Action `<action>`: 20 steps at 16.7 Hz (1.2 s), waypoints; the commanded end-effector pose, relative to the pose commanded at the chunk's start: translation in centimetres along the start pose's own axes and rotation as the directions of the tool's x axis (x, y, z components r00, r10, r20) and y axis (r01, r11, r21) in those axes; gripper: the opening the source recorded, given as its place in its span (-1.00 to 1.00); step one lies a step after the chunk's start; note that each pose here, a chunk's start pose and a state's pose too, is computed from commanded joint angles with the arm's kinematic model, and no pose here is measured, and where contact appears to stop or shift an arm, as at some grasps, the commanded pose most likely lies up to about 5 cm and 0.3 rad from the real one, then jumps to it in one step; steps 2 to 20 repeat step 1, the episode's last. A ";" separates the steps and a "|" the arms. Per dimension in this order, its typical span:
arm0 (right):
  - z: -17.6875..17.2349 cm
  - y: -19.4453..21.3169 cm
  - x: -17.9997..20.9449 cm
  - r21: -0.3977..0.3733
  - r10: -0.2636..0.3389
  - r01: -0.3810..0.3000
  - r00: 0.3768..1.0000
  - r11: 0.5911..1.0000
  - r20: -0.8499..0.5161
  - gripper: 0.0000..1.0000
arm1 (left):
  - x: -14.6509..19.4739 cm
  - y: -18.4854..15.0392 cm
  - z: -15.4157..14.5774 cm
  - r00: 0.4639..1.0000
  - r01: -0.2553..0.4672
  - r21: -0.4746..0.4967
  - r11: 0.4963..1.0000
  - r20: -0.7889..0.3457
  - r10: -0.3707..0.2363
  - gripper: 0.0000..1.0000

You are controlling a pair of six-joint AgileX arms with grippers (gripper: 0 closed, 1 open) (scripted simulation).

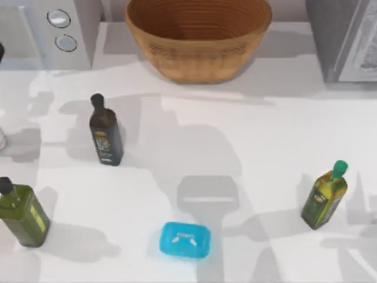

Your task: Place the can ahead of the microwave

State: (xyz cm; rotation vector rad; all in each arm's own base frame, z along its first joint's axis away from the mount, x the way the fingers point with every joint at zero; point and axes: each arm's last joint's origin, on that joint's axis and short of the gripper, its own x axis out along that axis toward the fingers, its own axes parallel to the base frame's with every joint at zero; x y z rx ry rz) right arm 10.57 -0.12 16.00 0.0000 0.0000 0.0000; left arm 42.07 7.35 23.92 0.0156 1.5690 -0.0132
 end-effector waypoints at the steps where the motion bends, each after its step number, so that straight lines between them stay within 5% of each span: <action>1: 0.0 0.0 0.0 0.000 0.000 0.000 1.000 1.000 0.000 1.00 | 0.0 0.0 0.0 1.000 0.000 0.000 1.000 0.000 0.000 1.00; 20: 0.0 0.0 0.0 0.000 0.000 0.000 1.000 1.000 0.000 1.00 | 0.0 0.0 0.0 1.000 0.000 0.000 1.000 0.000 0.000 1.00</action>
